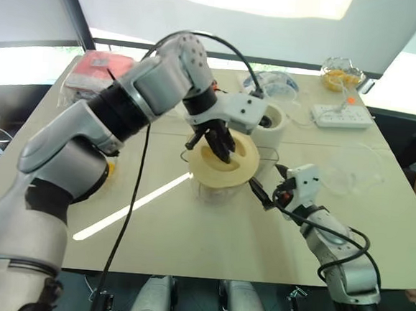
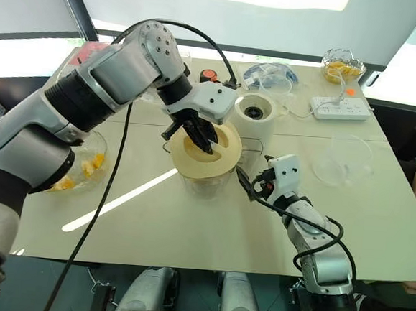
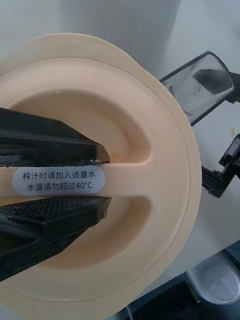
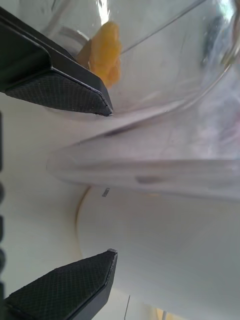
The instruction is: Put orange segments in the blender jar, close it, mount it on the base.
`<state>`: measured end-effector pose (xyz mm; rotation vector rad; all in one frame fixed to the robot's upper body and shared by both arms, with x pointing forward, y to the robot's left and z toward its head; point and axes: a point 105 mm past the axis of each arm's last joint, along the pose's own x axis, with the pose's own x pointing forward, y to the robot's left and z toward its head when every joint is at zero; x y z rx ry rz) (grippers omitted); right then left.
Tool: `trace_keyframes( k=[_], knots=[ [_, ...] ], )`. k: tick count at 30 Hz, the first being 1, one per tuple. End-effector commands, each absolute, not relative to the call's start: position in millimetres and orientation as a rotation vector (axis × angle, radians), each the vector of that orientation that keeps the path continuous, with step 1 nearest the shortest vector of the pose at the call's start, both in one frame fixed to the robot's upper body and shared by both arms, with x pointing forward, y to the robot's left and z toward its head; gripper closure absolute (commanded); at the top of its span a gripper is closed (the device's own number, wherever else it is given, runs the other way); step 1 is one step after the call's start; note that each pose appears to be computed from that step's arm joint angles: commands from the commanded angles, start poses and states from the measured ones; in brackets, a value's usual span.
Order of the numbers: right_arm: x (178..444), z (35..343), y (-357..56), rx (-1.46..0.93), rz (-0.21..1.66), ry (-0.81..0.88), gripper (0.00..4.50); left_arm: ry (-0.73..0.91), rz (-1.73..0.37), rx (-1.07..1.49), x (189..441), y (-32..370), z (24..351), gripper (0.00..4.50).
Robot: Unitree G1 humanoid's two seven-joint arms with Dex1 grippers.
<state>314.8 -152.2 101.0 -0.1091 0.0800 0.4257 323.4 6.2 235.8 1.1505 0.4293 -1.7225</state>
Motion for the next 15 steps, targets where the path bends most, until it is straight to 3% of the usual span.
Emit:
trace_keyframes(
  k=[1,4,5,8,12,13,15],
  knots=[
    [323,107,-155,-0.137,0.398,0.02,0.0,0.463,-1.779,1.135,315,2,221,4.26],
    [331,103,-158,-0.15,0.369,0.014,0.0,0.479,-1.807,1.13,312,5,220,4.26],
    [333,102,-159,-0.15,0.356,0.012,0.26,0.476,-1.807,1.128,311,5,220,4.26],
    [336,104,-162,-0.146,0.338,-0.007,1.27,0.471,-1.803,1.124,311,5,220,4.26],
    [336,108,-161,-0.146,0.341,-0.021,3.4,0.474,-1.794,1.119,311,5,218,4.26],
    [335,109,-161,-0.147,0.342,-0.023,3.75,0.444,-1.754,1.119,312,2,216,4.26],
    [333,112,-160,-0.145,0.338,-0.025,3.72,0.476,-1.77,1.113,313,5,214,4.26]
  ],
)
